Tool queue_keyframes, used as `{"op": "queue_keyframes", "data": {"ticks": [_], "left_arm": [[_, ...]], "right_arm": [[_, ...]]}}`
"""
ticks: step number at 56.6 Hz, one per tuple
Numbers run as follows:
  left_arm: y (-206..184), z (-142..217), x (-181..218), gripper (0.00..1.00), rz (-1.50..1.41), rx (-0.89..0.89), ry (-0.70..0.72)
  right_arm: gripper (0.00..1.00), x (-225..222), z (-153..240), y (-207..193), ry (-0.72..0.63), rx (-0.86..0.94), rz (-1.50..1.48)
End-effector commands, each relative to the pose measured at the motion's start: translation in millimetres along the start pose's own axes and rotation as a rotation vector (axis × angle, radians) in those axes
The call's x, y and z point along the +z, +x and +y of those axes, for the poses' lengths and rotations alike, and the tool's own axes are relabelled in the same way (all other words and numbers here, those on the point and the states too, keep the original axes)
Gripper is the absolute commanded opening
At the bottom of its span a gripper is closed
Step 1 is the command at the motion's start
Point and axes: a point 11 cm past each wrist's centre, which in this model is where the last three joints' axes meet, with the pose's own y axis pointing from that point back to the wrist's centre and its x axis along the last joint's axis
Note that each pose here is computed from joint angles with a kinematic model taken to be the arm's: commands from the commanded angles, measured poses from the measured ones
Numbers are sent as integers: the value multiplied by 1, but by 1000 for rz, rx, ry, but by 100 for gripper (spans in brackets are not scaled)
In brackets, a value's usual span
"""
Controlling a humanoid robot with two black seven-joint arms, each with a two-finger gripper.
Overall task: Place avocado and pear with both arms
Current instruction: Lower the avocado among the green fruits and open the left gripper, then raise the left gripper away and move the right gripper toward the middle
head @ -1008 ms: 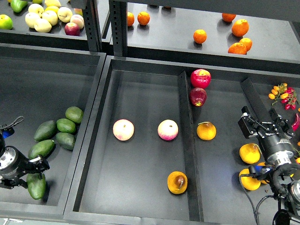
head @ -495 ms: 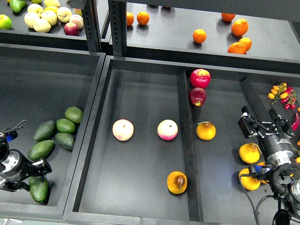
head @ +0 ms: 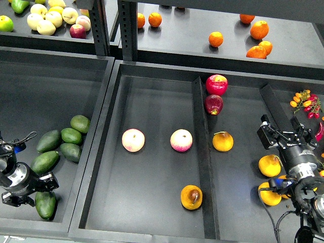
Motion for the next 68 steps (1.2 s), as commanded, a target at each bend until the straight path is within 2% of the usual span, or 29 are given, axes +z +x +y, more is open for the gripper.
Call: {"op": "queue_keyframes", "data": {"ticks": [1, 24, 47, 57, 68], "left_arm": [[1, 1, 1, 77, -19, 8, 4], [10, 11, 12, 98, -25, 38, -32], [31, 32, 12, 99, 17, 88, -72], [69, 75, 20, 99, 109, 177, -180], [90, 105, 21, 99, 192, 225, -286]], "right_arm": [[100, 0, 1, 1, 1, 0, 0], [100, 0, 1, 1, -1, 1, 2], [100, 0, 0, 0, 0, -1, 1], [100, 1, 0, 0, -3, 1, -1], [100, 7, -2, 1, -21, 3, 3]]}}
